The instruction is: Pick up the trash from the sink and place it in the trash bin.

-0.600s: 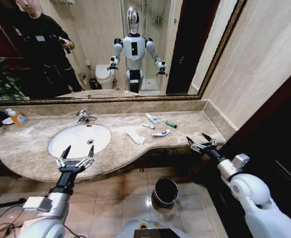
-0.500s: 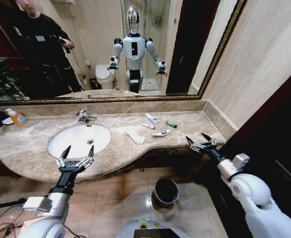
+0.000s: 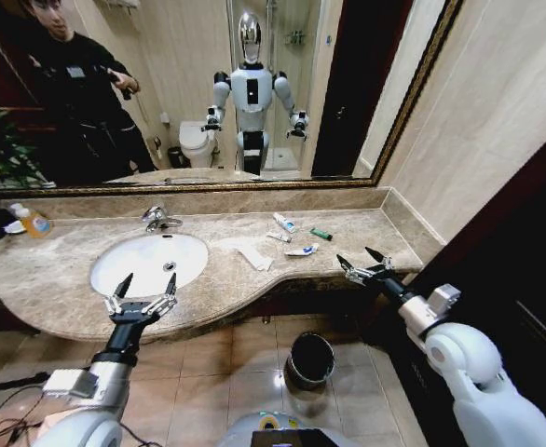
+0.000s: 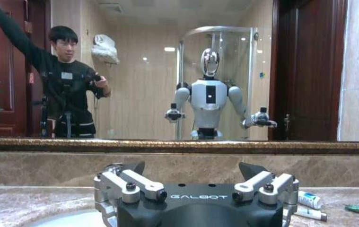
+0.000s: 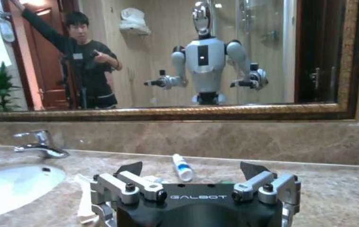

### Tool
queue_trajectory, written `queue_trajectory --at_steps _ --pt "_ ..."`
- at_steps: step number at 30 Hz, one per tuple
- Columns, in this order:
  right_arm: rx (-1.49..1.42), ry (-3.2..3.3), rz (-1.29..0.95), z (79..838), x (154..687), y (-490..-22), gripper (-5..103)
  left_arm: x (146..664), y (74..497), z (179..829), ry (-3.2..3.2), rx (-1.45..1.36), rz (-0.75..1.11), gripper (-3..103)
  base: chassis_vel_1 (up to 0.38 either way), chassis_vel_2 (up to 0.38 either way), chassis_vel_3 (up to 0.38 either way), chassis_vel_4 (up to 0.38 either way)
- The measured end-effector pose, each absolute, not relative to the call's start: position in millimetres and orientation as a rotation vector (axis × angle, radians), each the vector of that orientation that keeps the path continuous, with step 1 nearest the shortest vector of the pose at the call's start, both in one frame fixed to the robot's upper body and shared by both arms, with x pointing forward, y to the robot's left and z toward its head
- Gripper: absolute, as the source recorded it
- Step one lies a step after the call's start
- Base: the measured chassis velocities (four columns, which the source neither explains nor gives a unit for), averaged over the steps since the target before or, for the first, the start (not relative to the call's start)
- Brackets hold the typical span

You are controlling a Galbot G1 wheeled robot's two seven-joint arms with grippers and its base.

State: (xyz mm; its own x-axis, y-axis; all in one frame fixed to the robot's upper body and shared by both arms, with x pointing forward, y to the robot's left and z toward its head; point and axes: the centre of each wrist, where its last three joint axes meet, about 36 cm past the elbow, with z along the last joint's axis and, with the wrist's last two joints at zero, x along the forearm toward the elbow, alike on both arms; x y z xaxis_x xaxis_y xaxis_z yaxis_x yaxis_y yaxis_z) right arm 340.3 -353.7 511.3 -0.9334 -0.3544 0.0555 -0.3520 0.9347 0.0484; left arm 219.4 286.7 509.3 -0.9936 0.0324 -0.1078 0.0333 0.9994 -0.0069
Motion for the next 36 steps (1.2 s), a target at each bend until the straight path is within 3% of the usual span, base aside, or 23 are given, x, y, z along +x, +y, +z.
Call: queue_trajectory --at_steps 15,30,36 --pt "0.569 -3.003 0.009 503 393 -370 100 219 287 509 3.033 0.050 -0.013 100 0.000 0.000 0.000 0.000" --pt "0.632 -2.820 0.146 500 541 -367 100 219 287 509 3.033 0.050 -0.013 100 0.000 0.000 0.000 0.000" --pt "0.693 -2.753 0.189 497 576 -373 100 219 287 509 3.033 0.050 -0.013 100 0.000 0.000 0.000 0.000"
